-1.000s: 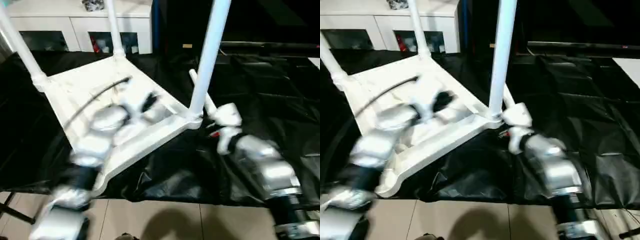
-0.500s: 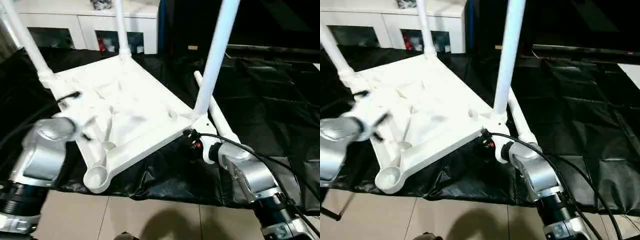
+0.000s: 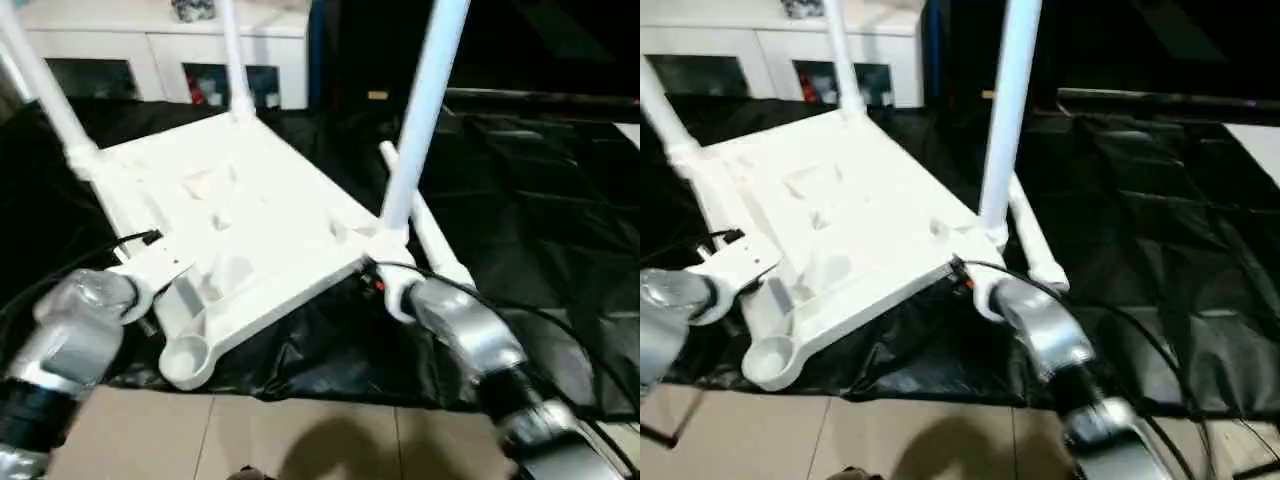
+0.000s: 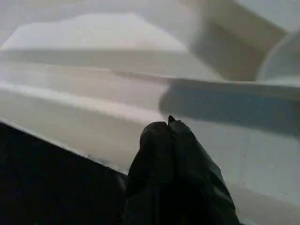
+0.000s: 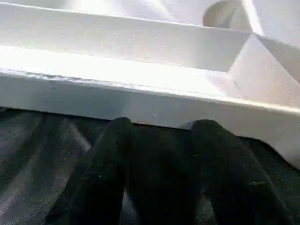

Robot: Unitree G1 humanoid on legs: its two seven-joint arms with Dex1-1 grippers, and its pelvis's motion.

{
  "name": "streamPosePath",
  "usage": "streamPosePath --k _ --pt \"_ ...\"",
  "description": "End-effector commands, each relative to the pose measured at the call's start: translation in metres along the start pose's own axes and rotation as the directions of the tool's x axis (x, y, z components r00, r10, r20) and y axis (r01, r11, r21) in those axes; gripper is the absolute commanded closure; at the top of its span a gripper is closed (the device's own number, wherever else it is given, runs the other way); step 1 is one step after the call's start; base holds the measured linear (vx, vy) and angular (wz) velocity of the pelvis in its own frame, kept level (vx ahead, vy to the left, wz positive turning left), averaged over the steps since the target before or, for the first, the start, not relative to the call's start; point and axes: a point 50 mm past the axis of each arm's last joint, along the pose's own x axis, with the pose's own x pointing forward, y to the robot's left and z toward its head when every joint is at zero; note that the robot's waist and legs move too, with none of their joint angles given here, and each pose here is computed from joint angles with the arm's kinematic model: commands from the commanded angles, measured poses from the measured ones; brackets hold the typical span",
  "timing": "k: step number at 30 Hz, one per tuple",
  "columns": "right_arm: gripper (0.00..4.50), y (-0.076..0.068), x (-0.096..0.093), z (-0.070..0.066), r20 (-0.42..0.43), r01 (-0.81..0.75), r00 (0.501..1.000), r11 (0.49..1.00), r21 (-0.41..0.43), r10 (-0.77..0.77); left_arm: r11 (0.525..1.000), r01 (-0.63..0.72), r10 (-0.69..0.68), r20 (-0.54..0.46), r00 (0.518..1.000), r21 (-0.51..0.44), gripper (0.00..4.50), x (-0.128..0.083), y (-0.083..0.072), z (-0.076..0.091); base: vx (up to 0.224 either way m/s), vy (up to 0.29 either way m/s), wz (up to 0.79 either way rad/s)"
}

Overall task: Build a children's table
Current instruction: Rotate table base

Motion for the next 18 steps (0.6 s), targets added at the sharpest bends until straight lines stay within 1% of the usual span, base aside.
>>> streamPosePath --k 1,2,3,5,7,8,9,10,12,14,16,17,18 --pt "2.52 -0.007 0.002 0.01 0.032 0.042 0.999 0.999 -0.011 -0.042 0.995 0.101 -0.101 0.019 0.995 0.015 4.5 -0.002 -0.01 0.002 0.0 0.0 0.0" --pt "2.6 -0.007 0.003 0.01 0.032 0.043 0.999 0.999 -0.011 -0.043 0.994 0.105 -0.105 0.021 0.994 0.015 4.5 -0.002 -0.01 0.002 0.0 0.0 0.0" --pt "2.69 -0.008 0.006 0.013 0.038 0.051 0.998 0.999 -0.005 -0.051 0.971 0.233 -0.236 0.052 0.97 0.046 4.5 -0.009 -0.021 0.006 0.0 0.0 0.0" --pt "2.87 -0.008 0.009 0.013 0.039 0.054 0.998 0.999 -0.006 -0.053 0.945 0.318 -0.324 0.072 0.943 0.082 4.5 -0.014 -0.029 0.008 0.0 0.0 0.0" --pt "3.09 -0.008 0.013 0.014 0.038 0.053 0.998 0.999 -0.009 -0.053 0.902 0.419 -0.429 0.091 0.899 0.107 4.5 -0.019 -0.039 0.011 0.0 0.0 0.0" --pt "3.09 -0.008 0.013 0.014 0.038 0.053 0.998 0.999 -0.009 -0.053 0.899 0.424 -0.434 0.093 0.896 0.11 4.5 -0.019 -0.04 0.011 0.0 0.0 0.0" --pt "3.21 -0.006 0.015 0.014 0.042 0.049 0.998 0.999 -0.013 -0.048 0.863 0.487 -0.502 0.114 0.858 0.136 4.5 -0.021 -0.048 0.014 0.0 0.0 0.0" --pt "3.29 -0.006 0.015 0.014 0.042 0.049 0.998 0.999 -0.013 -0.048 0.863 0.487 -0.502 0.114 0.858 0.136 4.5 -0.021 -0.048 0.014 0.0 0.0 0.0" --pt "3.43 -0.004 0.018 0.015 0.051 0.045 0.998 0.999 -0.012 -0.044 0.829 0.538 -0.557 0.133 0.82 0.152 4.5 -0.023 -0.055 0.017 0.0 0.0 0.0" --pt "3.64 -0.004 0.019 0.015 0.057 0.043 0.997 0.999 -0.009 -0.043 0.811 0.563 -0.583 0.139 0.8 0.159 4.5 -0.024 -0.059 0.019 0.0 0.0 0.0" --pt "3.78 -0.001 0.023 0.017 0.068 0.034 0.997 0.999 -0.006 -0.034 0.779 0.599 -0.625 0.165 0.763 0.184 4.5 -0.012 -0.072 0.021 0.0 0.0 0.0" --pt "3.87 0.001 0.024 0.018 0.071 0.03 0.997 1.0 -0.007 -0.029 0.776 0.601 -0.629 0.175 0.757 0.19 4.5 -0.003 -0.076 0.022 0.0 0.0 0.0" --pt "4.09 0.002 0.025 0.018 0.074 0.027 0.997 1.0 -0.009 -0.027 0.774 0.603 -0.633 0.18 0.753 0.194 4.5 0.003 -0.079 0.022 0.0 0.0 0.0"
